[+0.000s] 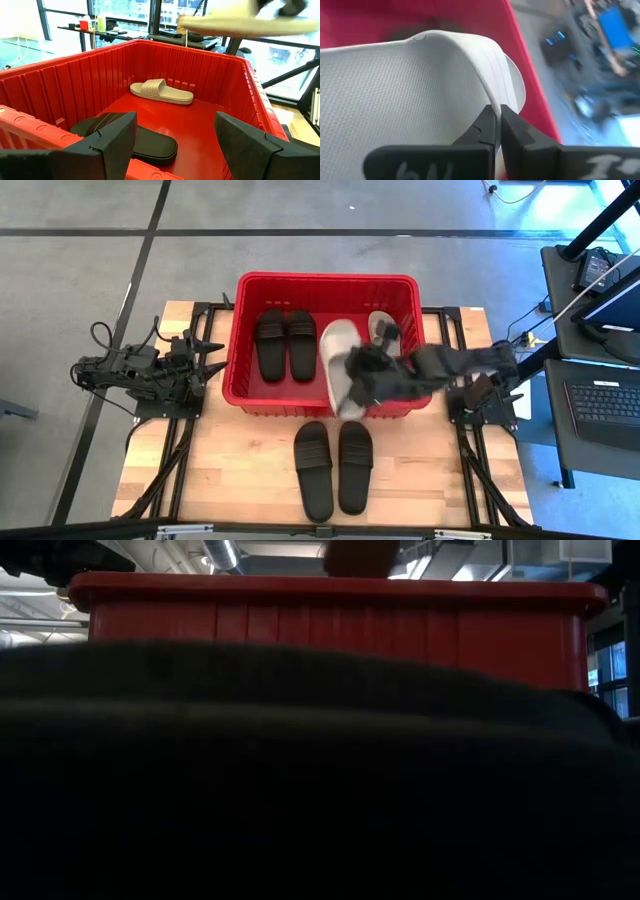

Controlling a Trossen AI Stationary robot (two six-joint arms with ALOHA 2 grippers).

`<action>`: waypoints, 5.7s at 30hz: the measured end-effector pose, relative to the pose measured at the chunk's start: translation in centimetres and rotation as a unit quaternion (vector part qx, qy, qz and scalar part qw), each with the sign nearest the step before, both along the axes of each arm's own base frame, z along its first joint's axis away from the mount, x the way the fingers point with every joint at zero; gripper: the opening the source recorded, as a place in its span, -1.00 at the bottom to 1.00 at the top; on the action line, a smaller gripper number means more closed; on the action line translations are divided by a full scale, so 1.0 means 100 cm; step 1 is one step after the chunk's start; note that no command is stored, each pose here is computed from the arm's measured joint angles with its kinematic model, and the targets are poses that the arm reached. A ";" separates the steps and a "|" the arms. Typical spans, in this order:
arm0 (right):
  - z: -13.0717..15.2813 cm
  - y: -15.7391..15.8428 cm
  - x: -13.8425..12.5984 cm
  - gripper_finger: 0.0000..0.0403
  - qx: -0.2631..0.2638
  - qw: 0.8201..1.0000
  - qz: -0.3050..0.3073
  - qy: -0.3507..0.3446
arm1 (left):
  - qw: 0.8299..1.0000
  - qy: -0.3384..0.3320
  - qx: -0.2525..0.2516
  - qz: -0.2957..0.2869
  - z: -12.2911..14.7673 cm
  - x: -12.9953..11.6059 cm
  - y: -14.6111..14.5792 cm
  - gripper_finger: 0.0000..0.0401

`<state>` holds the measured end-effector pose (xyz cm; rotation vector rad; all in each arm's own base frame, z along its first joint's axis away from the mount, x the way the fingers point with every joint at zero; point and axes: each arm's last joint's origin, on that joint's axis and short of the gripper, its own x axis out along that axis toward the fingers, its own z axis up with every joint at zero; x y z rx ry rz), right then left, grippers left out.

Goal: Pick and place slides into bin
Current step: Put the white slide into the red bin, then put the black slide into the red bin

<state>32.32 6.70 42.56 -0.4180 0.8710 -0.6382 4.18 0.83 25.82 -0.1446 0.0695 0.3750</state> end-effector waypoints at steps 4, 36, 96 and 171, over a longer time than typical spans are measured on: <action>-0.028 -0.047 0.011 -0.94 -0.047 0.993 -0.048 0.096 | 1.000 0.000 0.000 0.000 0.000 0.000 0.000 0.30; -0.222 -0.210 0.015 -0.94 0.003 0.976 -0.011 0.216 | 0.998 -0.001 0.008 0.069 0.000 -0.002 0.004 0.30; -0.268 -0.214 -0.008 0.27 0.037 0.977 -0.004 0.210 | 0.997 -0.006 -0.003 0.081 0.000 -0.002 0.004 0.30; -0.069 0.146 -0.017 0.27 0.232 0.954 0.183 -0.042 | 0.997 -0.029 -0.056 0.032 0.001 -0.001 0.001 0.30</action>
